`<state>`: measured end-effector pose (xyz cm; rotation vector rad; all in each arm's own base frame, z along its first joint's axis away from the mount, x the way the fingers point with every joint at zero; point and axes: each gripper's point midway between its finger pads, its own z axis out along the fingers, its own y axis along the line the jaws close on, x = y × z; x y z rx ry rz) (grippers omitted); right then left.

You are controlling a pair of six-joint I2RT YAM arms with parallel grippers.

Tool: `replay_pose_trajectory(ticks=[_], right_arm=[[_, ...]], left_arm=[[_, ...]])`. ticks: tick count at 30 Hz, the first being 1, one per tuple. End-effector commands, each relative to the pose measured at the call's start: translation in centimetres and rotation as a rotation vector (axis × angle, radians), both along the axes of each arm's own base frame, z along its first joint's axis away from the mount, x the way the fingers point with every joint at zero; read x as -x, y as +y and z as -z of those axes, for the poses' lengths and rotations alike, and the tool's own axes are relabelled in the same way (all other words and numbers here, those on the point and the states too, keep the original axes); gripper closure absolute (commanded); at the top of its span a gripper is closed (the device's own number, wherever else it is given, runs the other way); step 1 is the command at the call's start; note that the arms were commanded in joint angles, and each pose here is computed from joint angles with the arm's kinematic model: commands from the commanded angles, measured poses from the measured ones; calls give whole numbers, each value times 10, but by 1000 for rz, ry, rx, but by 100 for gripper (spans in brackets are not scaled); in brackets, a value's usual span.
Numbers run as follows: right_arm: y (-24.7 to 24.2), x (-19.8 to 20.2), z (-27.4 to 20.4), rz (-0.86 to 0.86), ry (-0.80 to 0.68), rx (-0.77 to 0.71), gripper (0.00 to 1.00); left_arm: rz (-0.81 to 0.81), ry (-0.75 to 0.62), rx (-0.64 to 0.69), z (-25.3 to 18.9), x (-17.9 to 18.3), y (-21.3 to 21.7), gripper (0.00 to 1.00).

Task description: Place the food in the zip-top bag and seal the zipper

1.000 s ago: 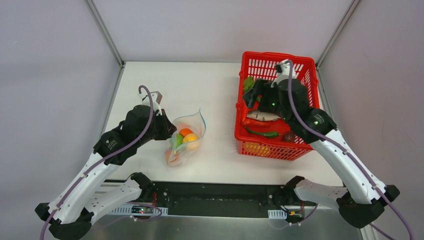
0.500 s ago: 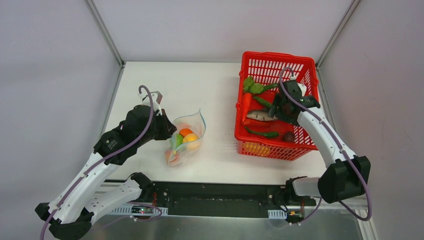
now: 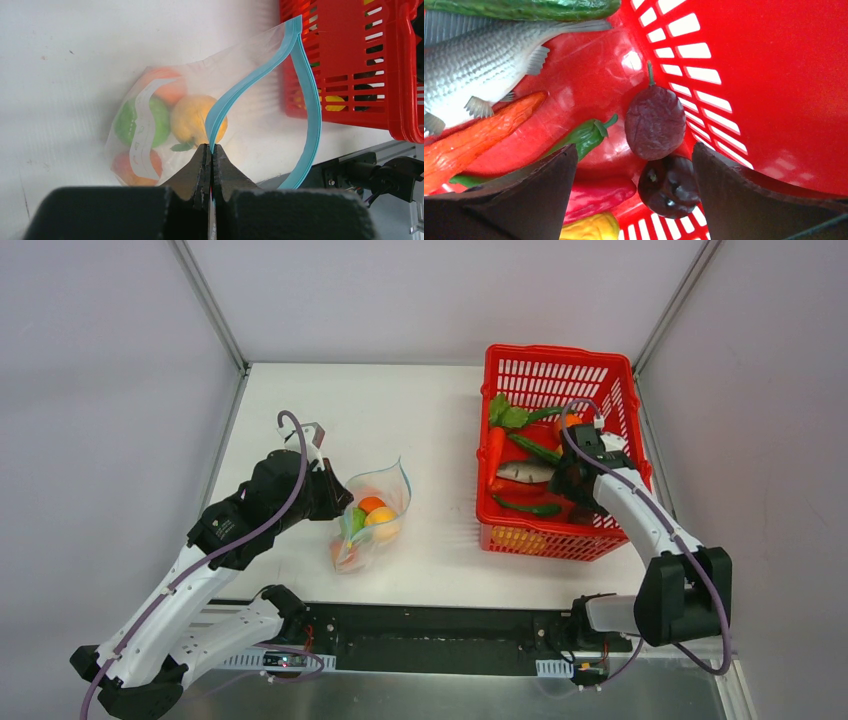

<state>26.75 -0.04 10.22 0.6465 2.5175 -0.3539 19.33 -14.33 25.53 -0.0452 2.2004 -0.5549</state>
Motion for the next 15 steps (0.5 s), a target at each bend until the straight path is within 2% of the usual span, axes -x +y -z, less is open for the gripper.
replay_pose_trajectory(ticks=[1,7,15], right_arm=[[-16,-10,0,103,-61,18,14],[-10,-13,10,108,-65,-23,26],[-22,-7,11,143,4,59,23]], left_arm=[[-9,-15,6,-3,-3,1,100],[-6,-19,11,-3,-3,0,100],[-17,-38,10,-8,-4,3,100]])
